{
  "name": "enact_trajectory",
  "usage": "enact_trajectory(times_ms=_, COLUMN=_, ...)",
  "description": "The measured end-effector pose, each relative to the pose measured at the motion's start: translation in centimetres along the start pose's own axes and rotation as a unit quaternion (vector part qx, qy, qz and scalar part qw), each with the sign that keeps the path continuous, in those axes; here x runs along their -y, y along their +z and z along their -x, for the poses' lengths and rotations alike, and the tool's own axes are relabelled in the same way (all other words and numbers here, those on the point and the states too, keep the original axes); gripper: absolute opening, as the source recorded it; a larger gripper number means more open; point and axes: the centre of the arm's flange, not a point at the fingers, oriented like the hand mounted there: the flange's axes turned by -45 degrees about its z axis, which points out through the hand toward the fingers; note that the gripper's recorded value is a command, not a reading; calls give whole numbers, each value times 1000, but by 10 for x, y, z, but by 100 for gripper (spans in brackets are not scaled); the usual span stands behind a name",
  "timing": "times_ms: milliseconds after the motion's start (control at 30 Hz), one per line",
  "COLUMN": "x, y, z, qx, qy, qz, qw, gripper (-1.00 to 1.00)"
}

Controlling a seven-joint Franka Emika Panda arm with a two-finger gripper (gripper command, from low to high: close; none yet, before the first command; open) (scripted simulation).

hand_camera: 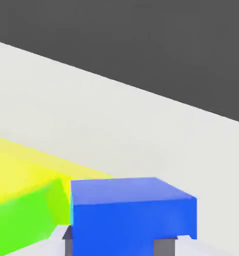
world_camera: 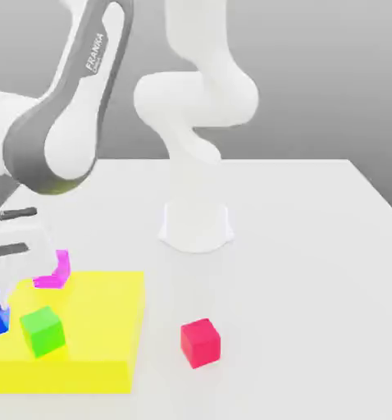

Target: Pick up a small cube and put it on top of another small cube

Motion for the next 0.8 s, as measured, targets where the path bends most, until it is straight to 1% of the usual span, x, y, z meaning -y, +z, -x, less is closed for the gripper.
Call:
enact_trajectory(times_ms=200, x=9, y=-28, z=66, qx=-1, qy=48, qz=3, qw=999, gripper=-100)
enact_trajectory(times_ms=467, x=49, y=-50, z=134, qx=2, qy=88, qz=30, qw=996, gripper=-100)
enact_trajectory(times_ms=567, x=68, y=-22, z=136, qx=10, qy=83, qz=12, qw=996, gripper=-100)
enact_trajectory(times_ms=700, x=70, y=22, z=138, qx=11, qy=83, qz=11, qw=996, gripper=-100)
enact_trajectory(times_ms=733, x=70, y=29, z=139, qx=12, qy=83, qz=11, qw=996, gripper=100)
enact_trajectory(times_ms=800, x=70, y=29, z=139, qx=12, qy=83, qz=11, qw=996, gripper=100)
